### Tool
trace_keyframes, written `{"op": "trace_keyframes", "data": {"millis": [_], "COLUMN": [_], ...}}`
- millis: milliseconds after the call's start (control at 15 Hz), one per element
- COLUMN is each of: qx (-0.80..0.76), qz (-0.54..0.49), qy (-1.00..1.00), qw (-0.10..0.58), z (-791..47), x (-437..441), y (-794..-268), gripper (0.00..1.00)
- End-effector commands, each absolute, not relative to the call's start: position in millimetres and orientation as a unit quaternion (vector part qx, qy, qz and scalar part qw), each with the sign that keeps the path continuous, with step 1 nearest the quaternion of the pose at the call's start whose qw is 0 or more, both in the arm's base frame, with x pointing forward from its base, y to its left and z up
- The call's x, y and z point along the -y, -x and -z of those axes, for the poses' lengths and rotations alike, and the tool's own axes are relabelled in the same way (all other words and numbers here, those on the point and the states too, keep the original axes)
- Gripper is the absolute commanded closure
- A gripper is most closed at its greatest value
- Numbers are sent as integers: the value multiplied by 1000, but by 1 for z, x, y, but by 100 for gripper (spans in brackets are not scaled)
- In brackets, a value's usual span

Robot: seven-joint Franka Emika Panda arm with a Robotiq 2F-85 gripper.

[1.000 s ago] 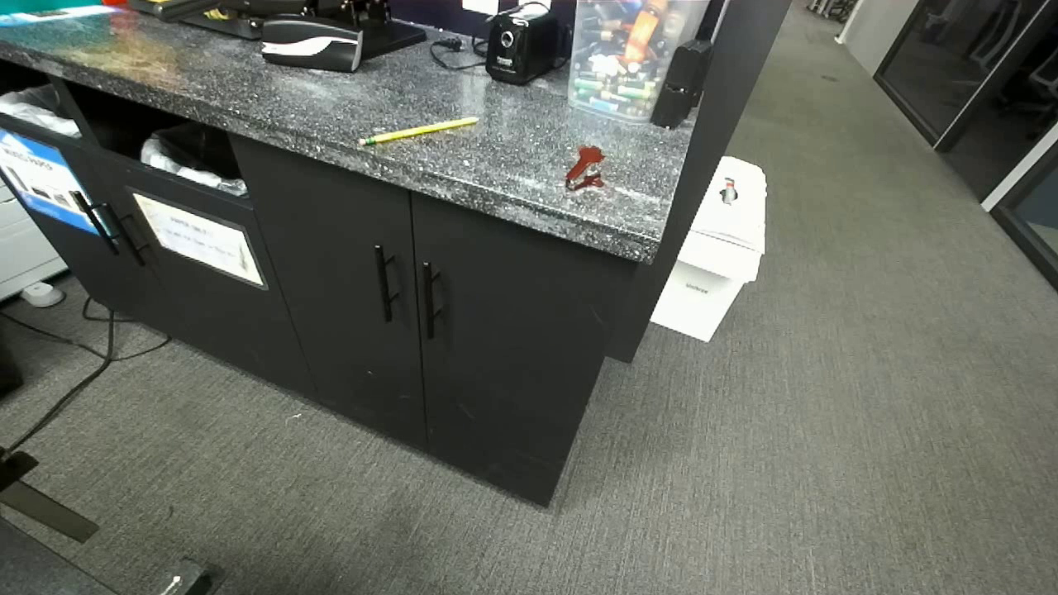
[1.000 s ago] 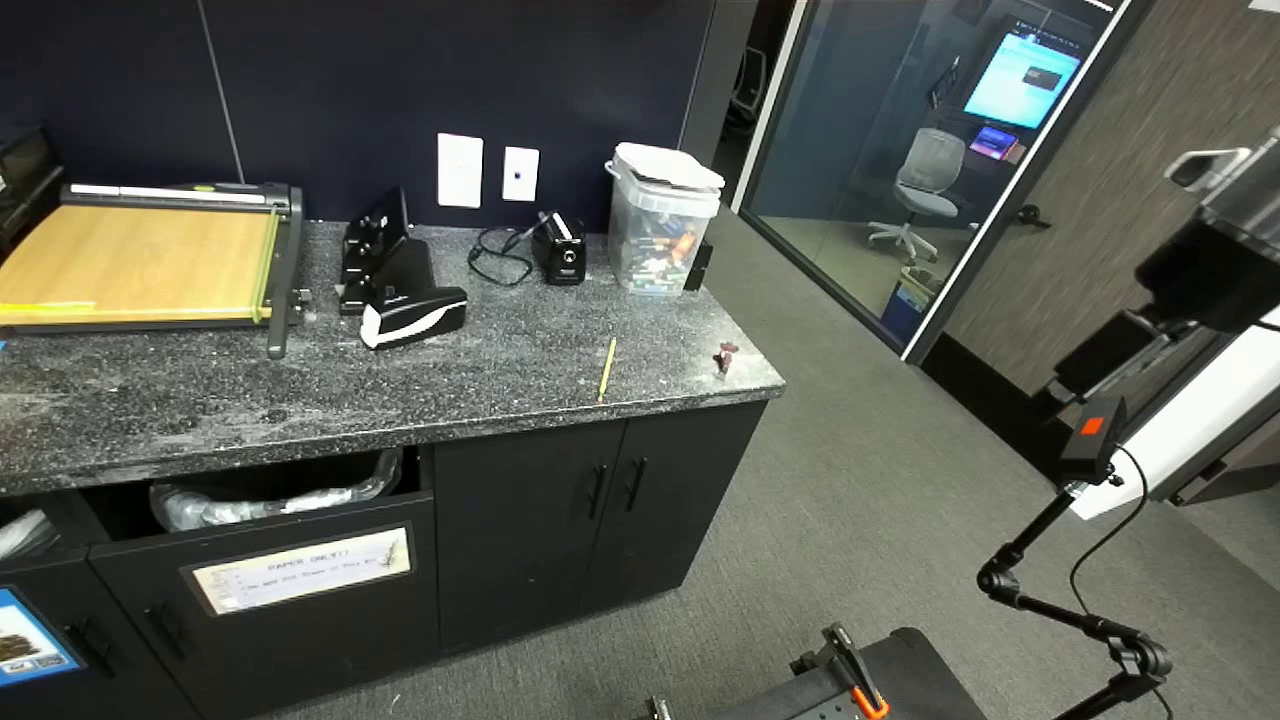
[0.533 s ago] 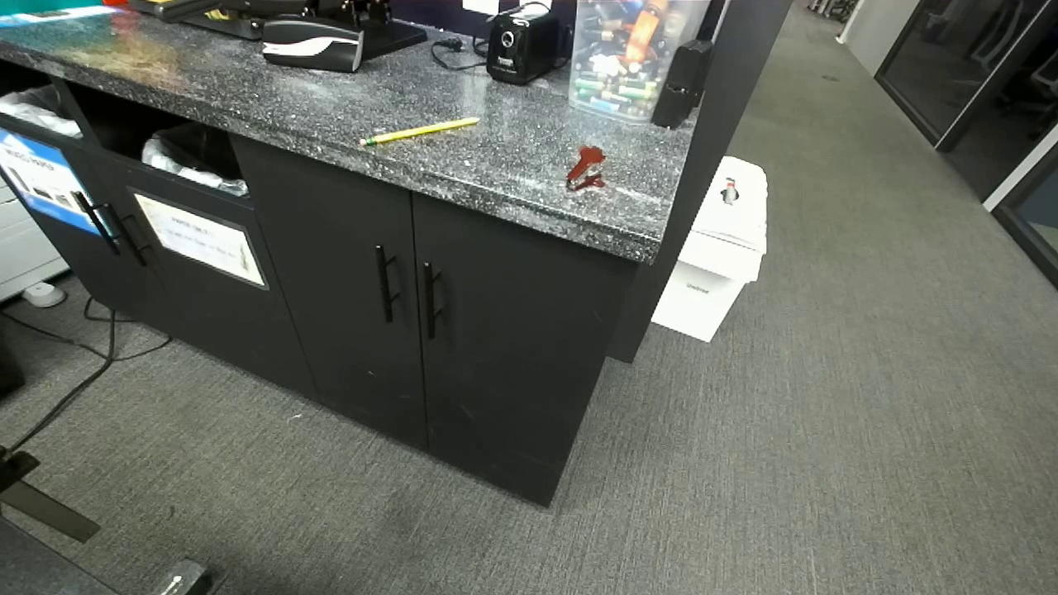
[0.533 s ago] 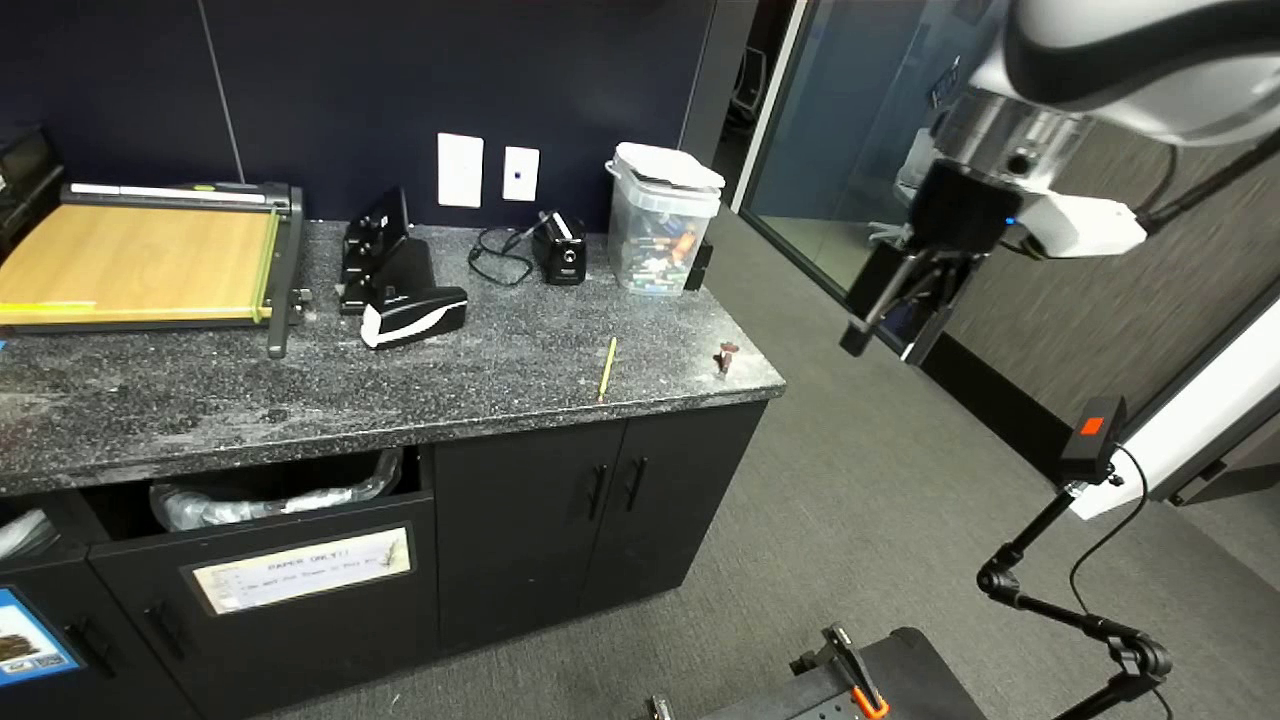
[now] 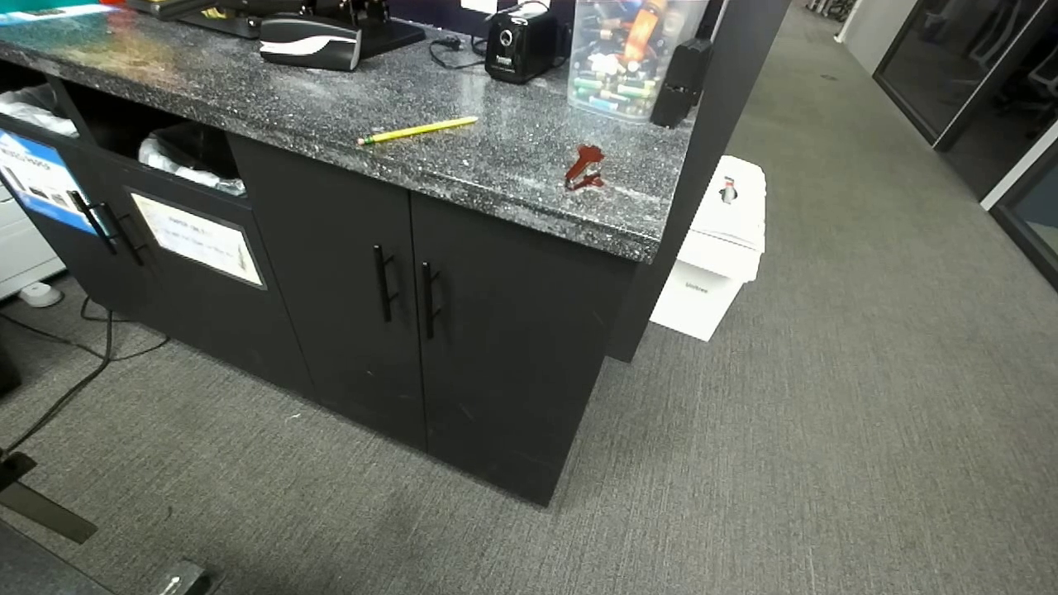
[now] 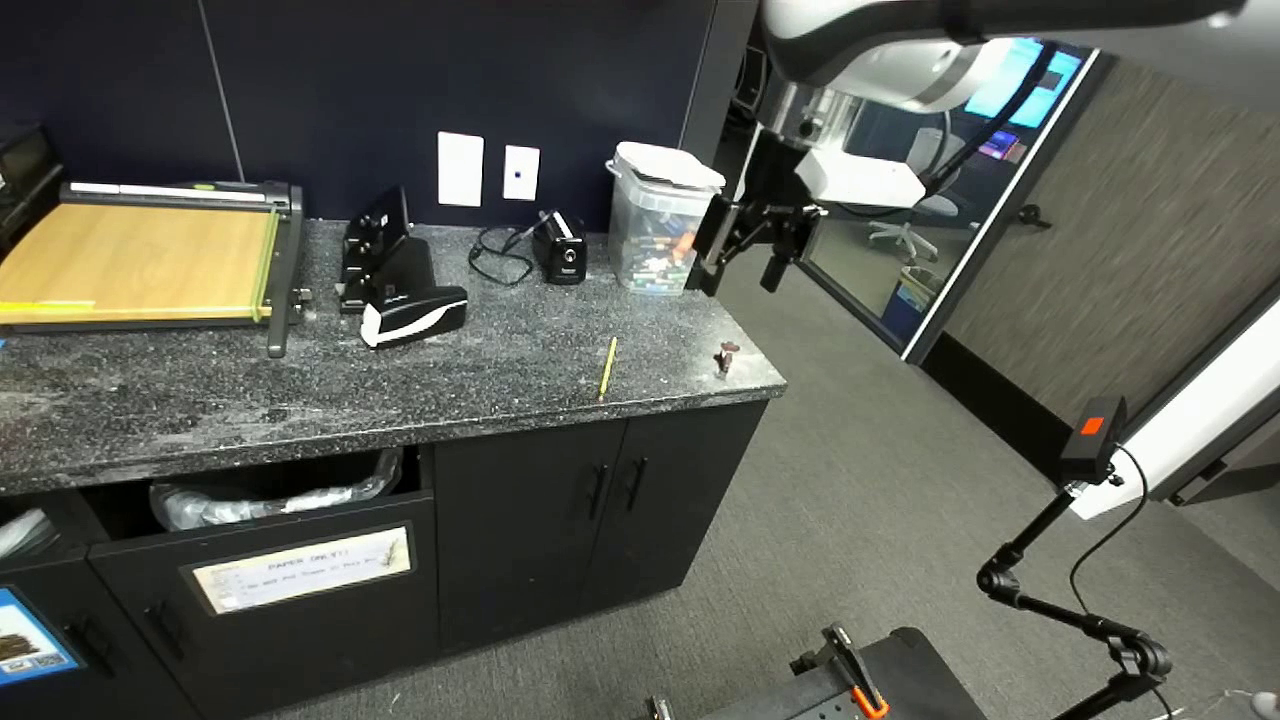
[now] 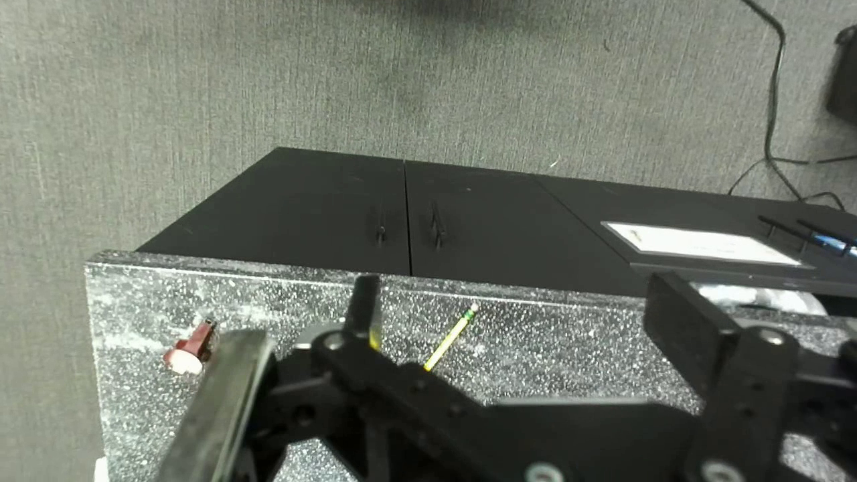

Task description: Move the pen

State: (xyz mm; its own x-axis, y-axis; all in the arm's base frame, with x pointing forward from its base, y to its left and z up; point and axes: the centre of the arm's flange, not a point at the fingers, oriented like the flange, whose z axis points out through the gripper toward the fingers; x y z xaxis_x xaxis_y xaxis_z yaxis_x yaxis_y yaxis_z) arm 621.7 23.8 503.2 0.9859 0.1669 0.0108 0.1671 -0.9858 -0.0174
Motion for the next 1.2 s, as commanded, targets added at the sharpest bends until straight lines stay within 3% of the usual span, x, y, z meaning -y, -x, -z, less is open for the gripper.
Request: {"op": "trace_keyframes", "data": {"millis": [0,533,1133], "qx": [57,-12,-68], "qz": [16,14,-22], "qy": [998,1000,997], "qw": [18,14,23], "z": [-500,-415,-301], "x": [-31,-31,-36], "y": [-712,-812,-863], "gripper": [0,0,0]}}
